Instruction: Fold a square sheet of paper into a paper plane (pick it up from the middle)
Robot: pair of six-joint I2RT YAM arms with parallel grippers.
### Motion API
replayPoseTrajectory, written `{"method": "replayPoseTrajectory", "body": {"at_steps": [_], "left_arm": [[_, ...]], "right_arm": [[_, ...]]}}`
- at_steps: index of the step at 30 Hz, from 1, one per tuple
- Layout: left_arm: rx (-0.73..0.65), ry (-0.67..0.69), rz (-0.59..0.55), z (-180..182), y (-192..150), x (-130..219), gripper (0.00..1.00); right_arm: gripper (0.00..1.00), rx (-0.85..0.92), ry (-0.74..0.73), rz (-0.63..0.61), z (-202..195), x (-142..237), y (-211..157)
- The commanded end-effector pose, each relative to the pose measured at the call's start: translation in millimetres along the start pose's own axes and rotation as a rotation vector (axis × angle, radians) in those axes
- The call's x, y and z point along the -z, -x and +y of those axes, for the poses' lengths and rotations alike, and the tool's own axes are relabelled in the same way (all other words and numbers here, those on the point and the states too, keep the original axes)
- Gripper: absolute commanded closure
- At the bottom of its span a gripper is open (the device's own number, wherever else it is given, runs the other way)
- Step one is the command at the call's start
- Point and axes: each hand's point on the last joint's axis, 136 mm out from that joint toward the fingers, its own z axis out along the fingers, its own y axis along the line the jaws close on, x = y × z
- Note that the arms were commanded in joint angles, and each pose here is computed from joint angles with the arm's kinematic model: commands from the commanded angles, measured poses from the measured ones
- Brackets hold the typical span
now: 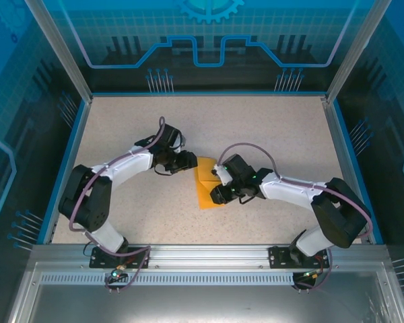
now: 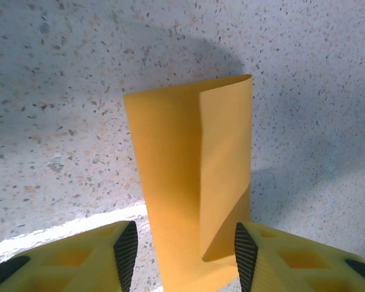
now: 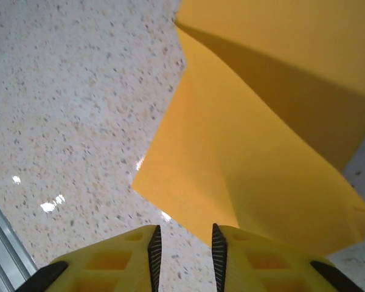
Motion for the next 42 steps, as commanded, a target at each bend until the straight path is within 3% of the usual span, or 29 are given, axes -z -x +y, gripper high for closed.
{"method": "replayPoseTrajectory", "body": {"at_steps": [1, 13, 24, 42], "left_arm": [[0.003, 0.070, 0.013, 20.8, -13.3, 10.2, 0.47], [0.037, 0.117, -0.042, 50.4, -27.7, 36.8, 0.32], [0.056, 0.120, -0.045, 66.6, -39.1, 46.0, 0.29], [0.063, 0.111, -0.033, 71.0, -42.4, 43.5, 0.29]], "right_arm": [[0.63, 0.076, -0.154, 0.012, -6.7, 2.9, 1.1], [0.56, 0.193, -0.470, 0.031, -16.1, -17.1, 11.6], [0.55, 0.223, -0.634, 0.074, -28.8, -30.7, 13.0], [0.70, 0.246, -0.741, 0.049, -26.7, -15.1, 20.4]]}}
